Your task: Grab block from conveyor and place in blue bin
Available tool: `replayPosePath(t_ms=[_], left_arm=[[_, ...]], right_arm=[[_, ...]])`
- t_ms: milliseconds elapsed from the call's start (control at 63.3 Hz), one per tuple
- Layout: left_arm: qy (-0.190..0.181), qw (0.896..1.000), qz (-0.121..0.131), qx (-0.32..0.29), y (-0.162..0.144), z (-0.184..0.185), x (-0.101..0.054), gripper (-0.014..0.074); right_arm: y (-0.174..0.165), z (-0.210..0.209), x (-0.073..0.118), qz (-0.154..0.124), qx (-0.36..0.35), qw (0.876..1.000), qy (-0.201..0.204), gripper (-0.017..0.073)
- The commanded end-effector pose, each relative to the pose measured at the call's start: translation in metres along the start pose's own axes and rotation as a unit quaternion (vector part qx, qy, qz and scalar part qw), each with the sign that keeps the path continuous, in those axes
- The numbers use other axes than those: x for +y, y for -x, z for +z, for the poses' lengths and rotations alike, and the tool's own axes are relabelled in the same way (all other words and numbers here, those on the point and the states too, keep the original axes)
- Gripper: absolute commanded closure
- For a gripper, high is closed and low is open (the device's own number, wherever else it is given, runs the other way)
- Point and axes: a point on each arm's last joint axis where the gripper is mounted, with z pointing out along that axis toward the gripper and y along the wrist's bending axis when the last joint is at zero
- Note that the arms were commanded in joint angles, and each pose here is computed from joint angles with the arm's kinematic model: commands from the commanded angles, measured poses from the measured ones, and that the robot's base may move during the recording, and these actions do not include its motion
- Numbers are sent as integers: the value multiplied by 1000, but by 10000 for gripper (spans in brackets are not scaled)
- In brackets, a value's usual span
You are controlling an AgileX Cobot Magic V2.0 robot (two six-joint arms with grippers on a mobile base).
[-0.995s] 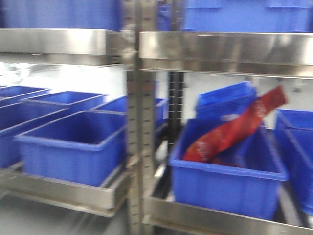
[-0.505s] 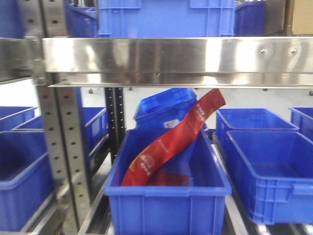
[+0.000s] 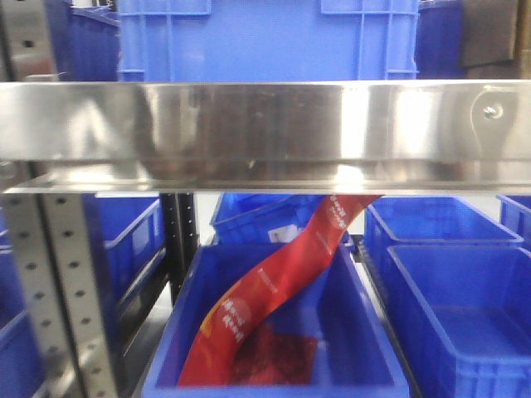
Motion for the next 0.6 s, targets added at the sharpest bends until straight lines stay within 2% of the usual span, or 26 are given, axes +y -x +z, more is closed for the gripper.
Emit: replayPosePath(t_ms=[0, 584], left_arm=[[-3, 1000, -4, -11, 2, -1, 0, 705], [-3, 1000, -4, -11, 2, -1, 0, 705]], right_arm=[[2, 0, 0, -4, -9, 1000, 0, 721], [2, 0, 0, -4, -9, 1000, 0, 721]])
